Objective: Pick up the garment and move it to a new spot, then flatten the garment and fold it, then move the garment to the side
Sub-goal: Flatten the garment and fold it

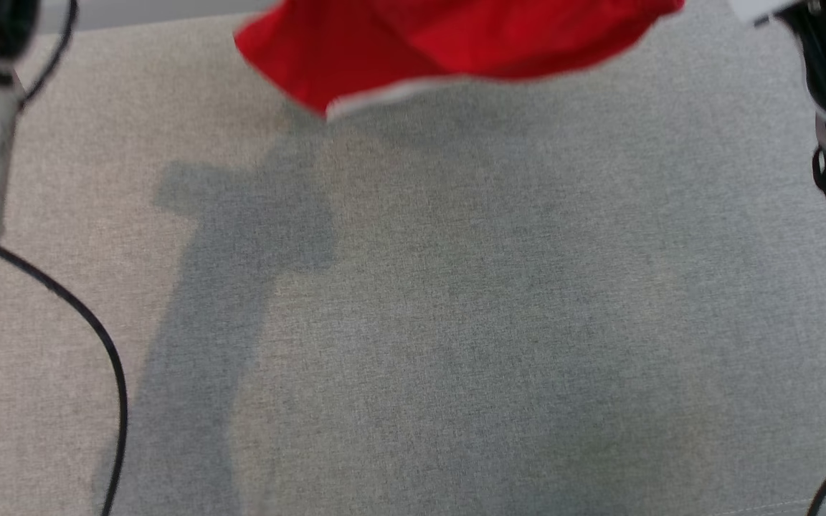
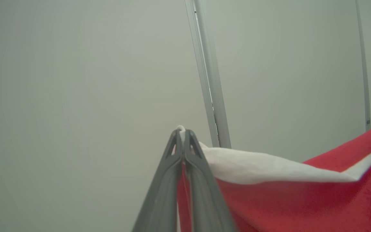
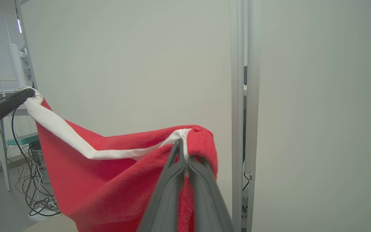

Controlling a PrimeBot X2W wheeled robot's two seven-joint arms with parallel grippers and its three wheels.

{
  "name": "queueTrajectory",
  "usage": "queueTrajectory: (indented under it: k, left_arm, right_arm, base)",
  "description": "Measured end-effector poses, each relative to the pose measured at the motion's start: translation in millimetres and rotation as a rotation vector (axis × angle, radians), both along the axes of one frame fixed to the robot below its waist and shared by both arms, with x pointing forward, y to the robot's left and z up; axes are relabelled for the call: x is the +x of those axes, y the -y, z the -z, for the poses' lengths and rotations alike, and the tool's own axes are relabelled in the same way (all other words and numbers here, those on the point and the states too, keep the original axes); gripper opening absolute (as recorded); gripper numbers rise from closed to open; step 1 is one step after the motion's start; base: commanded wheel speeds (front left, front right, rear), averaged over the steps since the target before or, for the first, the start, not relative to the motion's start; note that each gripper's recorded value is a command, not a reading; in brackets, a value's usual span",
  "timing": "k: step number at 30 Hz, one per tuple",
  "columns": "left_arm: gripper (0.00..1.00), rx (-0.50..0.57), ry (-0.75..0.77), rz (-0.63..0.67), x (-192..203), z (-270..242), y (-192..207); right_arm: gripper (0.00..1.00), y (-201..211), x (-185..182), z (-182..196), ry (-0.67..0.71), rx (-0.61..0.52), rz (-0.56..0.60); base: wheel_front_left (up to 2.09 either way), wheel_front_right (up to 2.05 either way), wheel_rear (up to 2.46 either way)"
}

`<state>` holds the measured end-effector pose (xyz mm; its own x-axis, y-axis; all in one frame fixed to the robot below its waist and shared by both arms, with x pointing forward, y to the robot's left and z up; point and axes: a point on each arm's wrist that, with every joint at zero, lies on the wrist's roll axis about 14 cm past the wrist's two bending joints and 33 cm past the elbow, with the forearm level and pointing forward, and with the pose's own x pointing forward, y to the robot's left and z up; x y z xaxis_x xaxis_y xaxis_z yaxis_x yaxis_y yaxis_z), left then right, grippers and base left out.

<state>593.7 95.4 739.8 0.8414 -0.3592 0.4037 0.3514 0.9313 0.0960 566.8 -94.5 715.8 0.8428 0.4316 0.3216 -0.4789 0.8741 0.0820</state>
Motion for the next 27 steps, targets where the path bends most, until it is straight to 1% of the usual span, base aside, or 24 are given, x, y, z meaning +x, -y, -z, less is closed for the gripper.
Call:
queueTrajectory:
  k: [4,8,10,16,18,19,21,23,25,27]
  left_arm:
    - [0.0,0.02,0.013,-0.048,33,1,-7]
    - [0.0,0.03,-0.012,-0.059,56,16,-5]
    - [0.0,0.029,-0.068,-0.066,70,42,-5]
    - [0.0,0.036,-0.245,-0.057,82,122,-3]
    - [0.0,0.038,-0.318,-0.054,79,156,-3]
    - [0.0,0.025,-0.352,-0.057,76,172,-4]
    - [0.0,0.011,-0.428,-0.062,68,207,-8]
    - [0.0,-0.014,-0.491,-0.068,56,234,-11]
    - [0.0,-0.032,-0.537,-0.071,42,255,-13]
    - [0.0,-0.059,-0.541,-0.065,30,263,-15]
  right_arm:
    - [0.0,-13,31,0,0.032,-0.002,0.014]
    - [0.0,-20,51,3,0.064,-0.014,0.039]
    - [0.0,-19,67,28,0.021,-0.03,0.067]
    - [0.0,-30,82,99,-0.133,-0.092,0.063]
    - [0.0,-37,81,123,-0.177,-0.123,0.043]
    - [0.0,-40,79,135,-0.202,-0.117,0.034]
    - [0.0,-44,71,169,-0.262,-0.147,0.012]
    - [0.0,-47,58,197,-0.323,-0.133,-0.01]
    - [0.0,-50,41,219,-0.37,-0.127,-0.035]
    - [0.0,-50,24,236,-0.41,-0.104,-0.055]
  base:
    - [0.0,0.0,0.0]
    - [0.0,0.0,0.0]
    - [0.0,0.0,0.0]
    - [0.0,0.0,0.0]
    - [0.0,0.0,0.0]
    - [0.0,0.0,0.0]
    - [0.0,0.0,0.0]
    - [0.0,0.0,0.0]
    - [0.0,0.0,0.0]
    - [0.0,0.0,0.0]
